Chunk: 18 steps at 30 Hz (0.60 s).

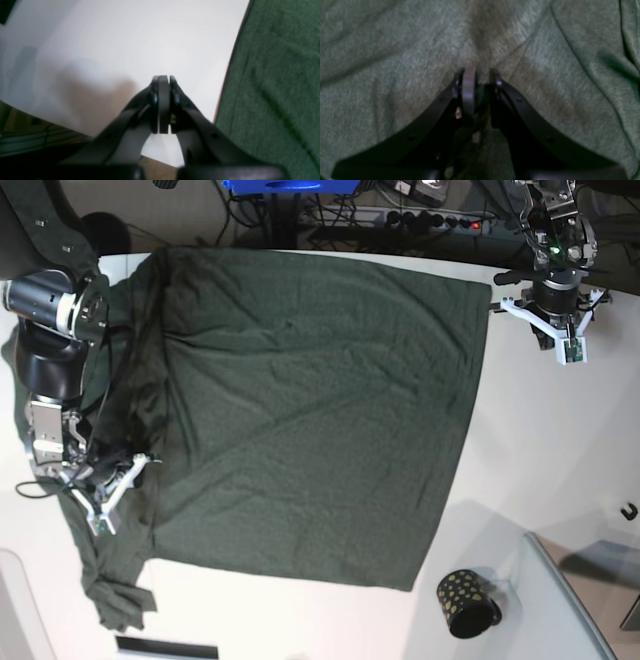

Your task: Layout the t-shirt on the table in an organized manner, then fold the t-shirt properly

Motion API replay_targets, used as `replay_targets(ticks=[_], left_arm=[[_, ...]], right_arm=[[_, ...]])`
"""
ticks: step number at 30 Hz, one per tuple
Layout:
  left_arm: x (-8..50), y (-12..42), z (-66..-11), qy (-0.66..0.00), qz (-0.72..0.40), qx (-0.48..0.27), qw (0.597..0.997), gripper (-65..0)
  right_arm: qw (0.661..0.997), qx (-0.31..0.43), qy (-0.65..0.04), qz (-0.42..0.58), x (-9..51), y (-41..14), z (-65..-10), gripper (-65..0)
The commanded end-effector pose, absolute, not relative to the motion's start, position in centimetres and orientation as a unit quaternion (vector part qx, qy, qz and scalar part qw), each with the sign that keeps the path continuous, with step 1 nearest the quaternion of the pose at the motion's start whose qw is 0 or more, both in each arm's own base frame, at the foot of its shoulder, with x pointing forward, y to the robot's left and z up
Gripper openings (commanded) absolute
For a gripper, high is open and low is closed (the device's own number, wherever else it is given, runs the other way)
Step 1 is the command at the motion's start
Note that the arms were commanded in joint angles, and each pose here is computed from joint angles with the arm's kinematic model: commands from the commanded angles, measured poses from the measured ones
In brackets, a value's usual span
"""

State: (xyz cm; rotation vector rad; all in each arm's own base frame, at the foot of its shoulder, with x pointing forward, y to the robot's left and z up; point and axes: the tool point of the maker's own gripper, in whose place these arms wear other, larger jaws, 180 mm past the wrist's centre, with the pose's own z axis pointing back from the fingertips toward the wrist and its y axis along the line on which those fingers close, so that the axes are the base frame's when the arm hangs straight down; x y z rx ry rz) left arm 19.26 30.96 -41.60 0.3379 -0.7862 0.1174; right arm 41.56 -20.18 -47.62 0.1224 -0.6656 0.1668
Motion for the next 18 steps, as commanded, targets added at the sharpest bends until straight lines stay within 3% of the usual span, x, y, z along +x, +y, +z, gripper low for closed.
replay_targets(ticks=[1, 3, 10, 18], left_arm=[[19.8, 31.5, -40.7, -0.395, 0.052, 0.173, 0.901, -65.0], [19.7, 31.6, -40.6, -0.395, 0.053, 0.175, 0.900, -65.0], [19.7, 31.7, -40.5, -0.395, 0.054, 0.176, 0.900, -65.0], [20.9, 31.4, -40.2, -0.405, 0.053, 0.173, 0.896, -65.0]], right_arm=[[0.928, 0.052, -0.361, 0.075, 43.8, -21.0, -45.3, -59.3], [0.928, 0.052, -0.361, 0.074, 43.8, -21.0, -45.3, -65.0], [0.924, 0.028, -0.369, 0.100, 43.4, -21.3, -43.8, -64.7], [0.906, 0.037, -0.340, 0.249, 39.1, -13.7, -43.1, -64.7]])
